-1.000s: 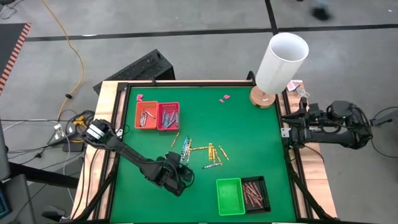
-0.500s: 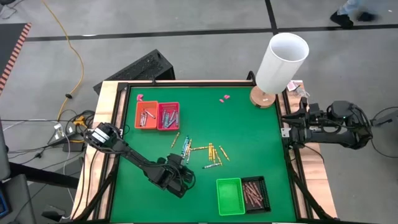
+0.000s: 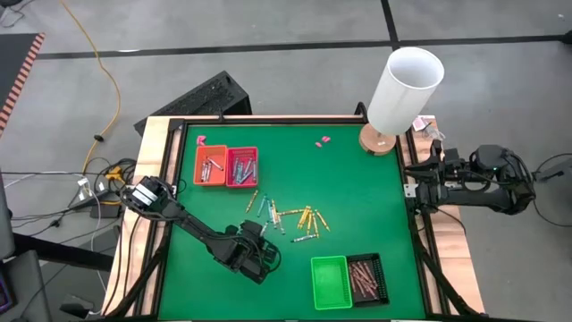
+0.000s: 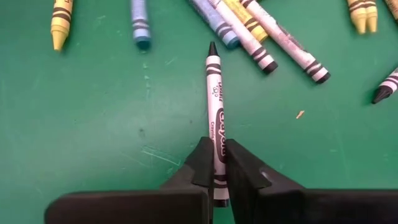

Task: Sort crayons
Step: Put the black crayon into the orange bin

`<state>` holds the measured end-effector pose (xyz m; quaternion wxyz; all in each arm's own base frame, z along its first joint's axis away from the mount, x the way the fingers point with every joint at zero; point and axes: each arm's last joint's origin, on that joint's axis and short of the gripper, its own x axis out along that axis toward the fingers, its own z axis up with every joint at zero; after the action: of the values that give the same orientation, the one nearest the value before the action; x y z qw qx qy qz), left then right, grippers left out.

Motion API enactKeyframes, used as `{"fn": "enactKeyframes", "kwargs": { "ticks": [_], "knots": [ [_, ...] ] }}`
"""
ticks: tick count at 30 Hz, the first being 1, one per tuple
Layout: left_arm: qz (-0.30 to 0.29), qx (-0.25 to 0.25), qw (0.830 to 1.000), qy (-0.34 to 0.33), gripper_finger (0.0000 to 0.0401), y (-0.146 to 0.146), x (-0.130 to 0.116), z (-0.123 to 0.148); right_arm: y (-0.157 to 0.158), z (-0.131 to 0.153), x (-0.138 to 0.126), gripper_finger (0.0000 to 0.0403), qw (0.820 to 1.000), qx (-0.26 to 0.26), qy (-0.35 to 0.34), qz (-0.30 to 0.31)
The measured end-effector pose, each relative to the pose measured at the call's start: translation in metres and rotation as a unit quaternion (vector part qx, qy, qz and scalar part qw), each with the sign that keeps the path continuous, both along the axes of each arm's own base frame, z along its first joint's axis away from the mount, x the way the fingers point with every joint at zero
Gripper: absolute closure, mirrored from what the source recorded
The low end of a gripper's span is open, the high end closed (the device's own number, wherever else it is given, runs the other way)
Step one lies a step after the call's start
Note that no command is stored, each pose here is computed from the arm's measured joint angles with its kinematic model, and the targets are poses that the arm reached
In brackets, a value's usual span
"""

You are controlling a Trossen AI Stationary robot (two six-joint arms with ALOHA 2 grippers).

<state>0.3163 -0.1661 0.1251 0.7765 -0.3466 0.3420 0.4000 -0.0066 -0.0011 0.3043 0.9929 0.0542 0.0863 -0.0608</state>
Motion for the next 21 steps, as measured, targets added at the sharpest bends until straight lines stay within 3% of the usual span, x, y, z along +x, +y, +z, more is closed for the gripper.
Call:
{"fn": "enactKeyframes", "kwargs": {
  "ticks": [9, 15, 21],
  "knots": [
    [-0.005, -0.009, 1.0, -0.003, 0.0392, -0.007, -0.002, 0.006, 0.0, 0.0, 0.0, 0.0335, 1.0, 0.0, 0.0, 0.0],
    [-0.03, -0.005, 1.0, 0.003, 0.0392, -0.015, 0.008, 0.027, 0.0, 0.0, 0.0, 0.0335, 1.0, 0.0, 0.0, 0.0],
    [-0.05, 0.031, 0.998, 0.013, 0.0392, -0.016, 0.017, 0.058, 0.0, 0.0, 0.0, 0.0335, 1.0, 0.0, 0.0, 0.0]
  ]
}}
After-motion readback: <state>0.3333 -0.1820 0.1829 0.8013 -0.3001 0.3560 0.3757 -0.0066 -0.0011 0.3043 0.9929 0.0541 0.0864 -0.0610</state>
